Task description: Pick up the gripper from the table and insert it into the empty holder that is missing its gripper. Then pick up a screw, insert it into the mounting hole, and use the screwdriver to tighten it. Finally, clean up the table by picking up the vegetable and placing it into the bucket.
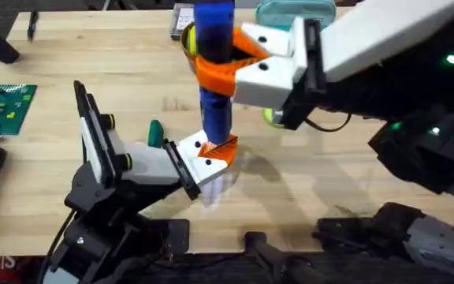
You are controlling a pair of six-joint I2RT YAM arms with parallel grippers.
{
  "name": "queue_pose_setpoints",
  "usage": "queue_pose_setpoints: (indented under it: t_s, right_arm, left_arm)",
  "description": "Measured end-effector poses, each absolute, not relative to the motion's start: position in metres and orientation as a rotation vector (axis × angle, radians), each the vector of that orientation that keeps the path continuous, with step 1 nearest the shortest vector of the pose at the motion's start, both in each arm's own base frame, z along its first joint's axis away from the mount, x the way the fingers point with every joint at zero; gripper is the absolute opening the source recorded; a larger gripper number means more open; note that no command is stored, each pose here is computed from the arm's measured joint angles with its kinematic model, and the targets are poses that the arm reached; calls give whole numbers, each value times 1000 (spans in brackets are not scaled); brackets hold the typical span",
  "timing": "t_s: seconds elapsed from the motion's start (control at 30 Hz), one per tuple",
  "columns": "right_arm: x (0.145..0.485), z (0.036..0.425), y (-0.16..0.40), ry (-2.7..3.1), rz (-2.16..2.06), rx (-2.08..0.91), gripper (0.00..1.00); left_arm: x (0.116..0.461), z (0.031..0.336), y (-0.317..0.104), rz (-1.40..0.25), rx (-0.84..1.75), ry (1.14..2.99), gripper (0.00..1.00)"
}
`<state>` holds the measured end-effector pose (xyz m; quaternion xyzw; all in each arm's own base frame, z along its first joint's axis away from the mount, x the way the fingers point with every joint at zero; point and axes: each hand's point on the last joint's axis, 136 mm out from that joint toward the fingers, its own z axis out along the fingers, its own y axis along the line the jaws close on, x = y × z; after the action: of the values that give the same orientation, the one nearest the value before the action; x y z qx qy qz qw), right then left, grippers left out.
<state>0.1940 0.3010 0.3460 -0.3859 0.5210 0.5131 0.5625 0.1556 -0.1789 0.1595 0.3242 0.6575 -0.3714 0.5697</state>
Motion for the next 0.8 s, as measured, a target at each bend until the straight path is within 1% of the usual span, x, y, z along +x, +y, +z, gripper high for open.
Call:
queue_pose_setpoints:
  t_s: [0.07,0.3,0.57,0.8]
  right_arm:
    - [196,343,303,1263,1214,-914,55]
    - [192,369,304,1196,1201,-940,55]
    - [176,371,313,1152,1221,-995,55]
    - [177,378,313,1089,1191,-1002,55]
  left_arm:
    - [156,159,-179,-872,761,1544,17]
    - [156,159,-179,-872,761,1544,15]
    - [156,159,-179,-872,761,1544,16]
    - [156,159,-179,-872,761,1544,15]
